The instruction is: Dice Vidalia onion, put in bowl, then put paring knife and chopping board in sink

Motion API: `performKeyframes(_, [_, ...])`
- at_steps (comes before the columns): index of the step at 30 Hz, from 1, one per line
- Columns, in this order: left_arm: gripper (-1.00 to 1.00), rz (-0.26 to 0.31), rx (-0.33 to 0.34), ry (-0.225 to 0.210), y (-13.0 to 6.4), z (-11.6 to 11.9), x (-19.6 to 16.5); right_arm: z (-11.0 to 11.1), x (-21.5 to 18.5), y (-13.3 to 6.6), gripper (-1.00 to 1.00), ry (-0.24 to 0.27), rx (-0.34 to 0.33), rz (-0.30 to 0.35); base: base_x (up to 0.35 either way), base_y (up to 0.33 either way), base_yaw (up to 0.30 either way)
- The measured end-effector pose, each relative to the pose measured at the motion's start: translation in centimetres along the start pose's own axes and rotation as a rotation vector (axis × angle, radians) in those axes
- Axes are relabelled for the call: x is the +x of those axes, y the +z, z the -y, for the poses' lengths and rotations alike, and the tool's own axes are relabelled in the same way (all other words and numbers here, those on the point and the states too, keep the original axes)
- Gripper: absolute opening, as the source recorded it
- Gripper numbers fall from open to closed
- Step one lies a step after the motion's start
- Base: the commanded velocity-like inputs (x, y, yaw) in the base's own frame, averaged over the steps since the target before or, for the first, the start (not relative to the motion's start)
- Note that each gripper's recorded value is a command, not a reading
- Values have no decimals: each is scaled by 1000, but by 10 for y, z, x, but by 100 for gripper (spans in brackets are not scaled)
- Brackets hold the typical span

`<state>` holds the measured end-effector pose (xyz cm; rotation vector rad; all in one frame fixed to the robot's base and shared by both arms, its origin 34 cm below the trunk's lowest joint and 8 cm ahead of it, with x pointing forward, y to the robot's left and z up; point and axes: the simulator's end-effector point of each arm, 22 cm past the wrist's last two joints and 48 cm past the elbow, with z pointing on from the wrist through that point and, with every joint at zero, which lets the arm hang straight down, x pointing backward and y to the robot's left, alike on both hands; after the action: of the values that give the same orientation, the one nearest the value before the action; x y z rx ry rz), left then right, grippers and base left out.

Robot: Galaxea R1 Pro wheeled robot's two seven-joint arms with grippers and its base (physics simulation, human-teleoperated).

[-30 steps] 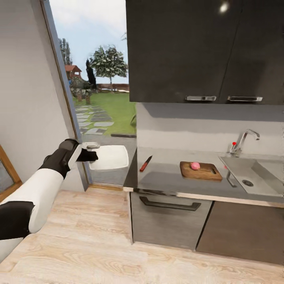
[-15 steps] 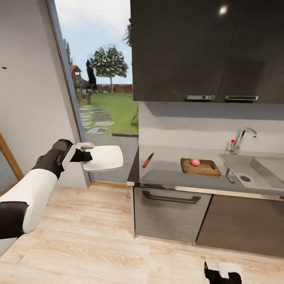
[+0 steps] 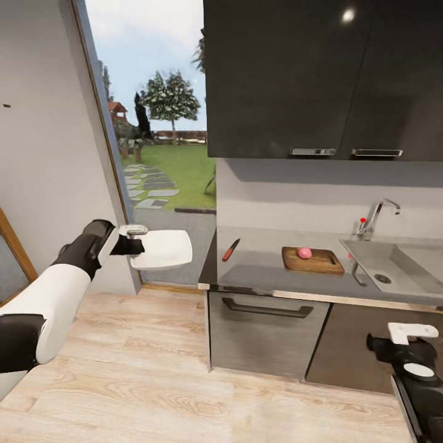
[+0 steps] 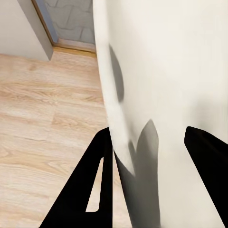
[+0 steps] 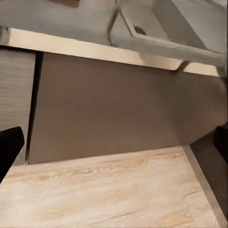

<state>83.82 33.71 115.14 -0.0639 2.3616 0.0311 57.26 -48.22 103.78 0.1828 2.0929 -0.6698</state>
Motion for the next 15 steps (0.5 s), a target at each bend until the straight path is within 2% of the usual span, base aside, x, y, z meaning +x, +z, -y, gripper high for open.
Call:
performKeyframes(3, [-100, 0, 1, 1, 0, 1, 0, 25, -59, 11, 100, 38, 36, 13, 0, 0, 0])
performKeyframes(5, [-100, 3, 2, 2, 0, 1, -1, 33, -99, 13, 100, 74, 28, 25, 0, 0, 0])
performKeyframes(9, [-100, 7, 2, 2, -1, 2, -2, 37, -185, 5, 100, 146, -13, 122, 25, 20, 0])
performKeyframes(11, [-100, 18, 5, 0, -4, 2, -6, 22, -254, -9, 100, 148, -58, 218, 167, 154, 0])
performKeyframes(13, [-100, 28, 0, 5, -7, 1, -11, 6, -275, -11, 100, 126, -83, 236, 199, 189, 0])
performKeyframes(15, [-100, 34, -2, 6, -8, 0, -13, -6, -281, -5, 100, 112, -102, 223, 208, 206, 0])
